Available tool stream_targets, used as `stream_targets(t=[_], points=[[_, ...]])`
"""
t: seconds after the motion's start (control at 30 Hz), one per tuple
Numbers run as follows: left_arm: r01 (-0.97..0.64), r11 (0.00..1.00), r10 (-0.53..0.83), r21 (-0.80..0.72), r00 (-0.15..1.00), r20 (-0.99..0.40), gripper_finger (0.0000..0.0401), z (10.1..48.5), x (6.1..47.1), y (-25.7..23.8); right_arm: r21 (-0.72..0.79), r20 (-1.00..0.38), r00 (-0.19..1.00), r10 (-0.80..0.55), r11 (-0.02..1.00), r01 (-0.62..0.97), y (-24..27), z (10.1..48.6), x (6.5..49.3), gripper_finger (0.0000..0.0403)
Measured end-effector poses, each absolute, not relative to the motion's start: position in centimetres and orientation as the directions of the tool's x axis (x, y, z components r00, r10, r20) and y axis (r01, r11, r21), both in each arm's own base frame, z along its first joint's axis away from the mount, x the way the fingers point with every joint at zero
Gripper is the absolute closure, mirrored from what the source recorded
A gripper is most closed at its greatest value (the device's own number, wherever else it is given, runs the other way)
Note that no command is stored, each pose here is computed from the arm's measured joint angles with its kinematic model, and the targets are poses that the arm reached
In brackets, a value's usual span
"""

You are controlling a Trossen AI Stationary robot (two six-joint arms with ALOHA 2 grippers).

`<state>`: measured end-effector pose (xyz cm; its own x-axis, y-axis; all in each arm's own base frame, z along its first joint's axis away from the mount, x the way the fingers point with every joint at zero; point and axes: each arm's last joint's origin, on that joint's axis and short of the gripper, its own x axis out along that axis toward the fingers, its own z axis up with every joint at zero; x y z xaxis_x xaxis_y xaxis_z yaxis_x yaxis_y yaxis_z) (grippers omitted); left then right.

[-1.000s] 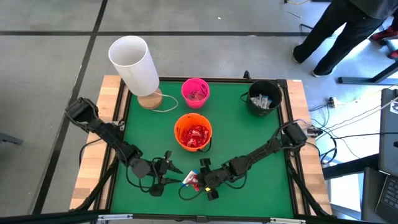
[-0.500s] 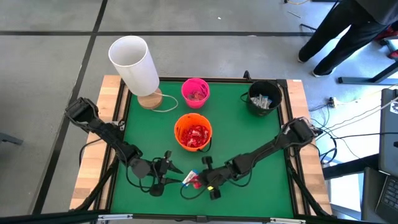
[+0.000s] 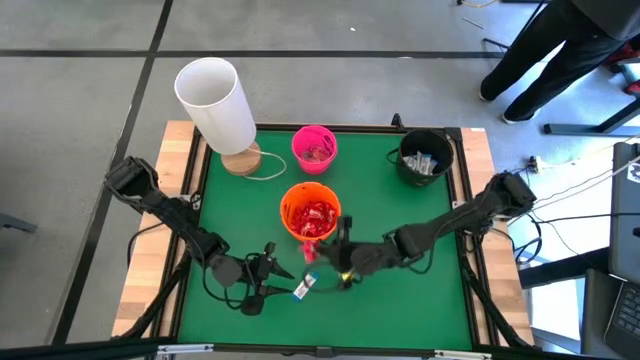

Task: Sort candy
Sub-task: Put the red candy into the orange bucket

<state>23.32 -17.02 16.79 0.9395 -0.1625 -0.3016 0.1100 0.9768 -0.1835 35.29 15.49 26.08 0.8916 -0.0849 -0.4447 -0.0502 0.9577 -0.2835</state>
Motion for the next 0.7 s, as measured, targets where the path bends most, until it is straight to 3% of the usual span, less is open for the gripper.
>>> stream_targets(t=[0.33, 0.53, 0.7], points=[[0.107, 0.976, -0.161, -0.189, 0.94, -0.301, 0.0241, 16.8, 23.3, -17.0, -0.288, -0.47, 0.835, -0.288, 0.944, 0.163, 8.4, 25.8, 37.3, 0.04], [0.107, 0.977, -0.161, -0.187, 0.939, -0.303, 0.0241, 16.8, 23.3, -17.0, -0.207, -0.533, 0.8, -0.275, 0.959, 0.192, 5.9, 25.3, 37.6, 0.0392], [0.108, 0.977, -0.16, -0.182, 0.94, -0.303, 0.0241, 16.8, 23.3, -17.0, -0.188, -0.538, 0.803, -0.258, 0.965, 0.184, 5.8, 25.3, 37.6, 0.0361]])
